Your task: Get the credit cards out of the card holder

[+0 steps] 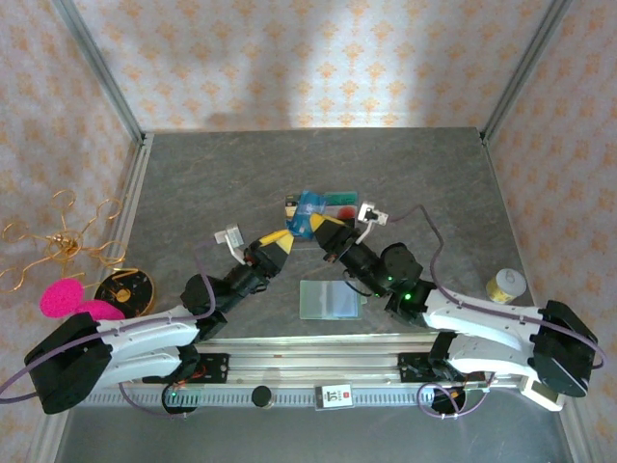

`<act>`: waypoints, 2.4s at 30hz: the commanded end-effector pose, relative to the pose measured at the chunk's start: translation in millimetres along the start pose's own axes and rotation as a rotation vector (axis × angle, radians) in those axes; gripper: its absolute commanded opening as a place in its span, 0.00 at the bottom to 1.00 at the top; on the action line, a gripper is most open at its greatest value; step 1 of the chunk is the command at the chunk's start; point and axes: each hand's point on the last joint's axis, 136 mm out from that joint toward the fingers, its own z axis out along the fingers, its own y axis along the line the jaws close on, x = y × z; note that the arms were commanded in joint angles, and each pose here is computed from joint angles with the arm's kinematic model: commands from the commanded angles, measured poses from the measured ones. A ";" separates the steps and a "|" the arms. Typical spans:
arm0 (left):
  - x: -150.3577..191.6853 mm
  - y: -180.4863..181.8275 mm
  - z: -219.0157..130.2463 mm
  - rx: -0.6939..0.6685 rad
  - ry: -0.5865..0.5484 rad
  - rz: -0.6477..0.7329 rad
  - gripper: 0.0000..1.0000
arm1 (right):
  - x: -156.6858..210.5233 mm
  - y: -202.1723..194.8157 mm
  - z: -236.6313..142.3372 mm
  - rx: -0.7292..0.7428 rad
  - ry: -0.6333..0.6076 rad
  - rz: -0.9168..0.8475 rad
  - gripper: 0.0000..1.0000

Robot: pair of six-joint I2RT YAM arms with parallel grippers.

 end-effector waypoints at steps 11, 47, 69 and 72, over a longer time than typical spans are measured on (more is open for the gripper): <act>-13.7 -25.5 1.8 0.120 -0.049 -0.015 0.18 | 22.1 10.6 14.8 -0.029 0.032 0.006 0.00; 32.2 80.5 9.3 -0.056 1.112 1.154 0.00 | 8.5 -114.8 -94.0 0.477 0.252 -0.170 0.28; 43.2 171.8 32.5 -0.066 1.180 1.067 0.00 | -39.0 -142.8 -72.3 0.546 0.194 -0.160 0.29; 46.5 186.1 31.6 -0.087 1.224 1.054 0.00 | -41.2 -145.2 -73.8 0.553 0.191 -0.162 0.29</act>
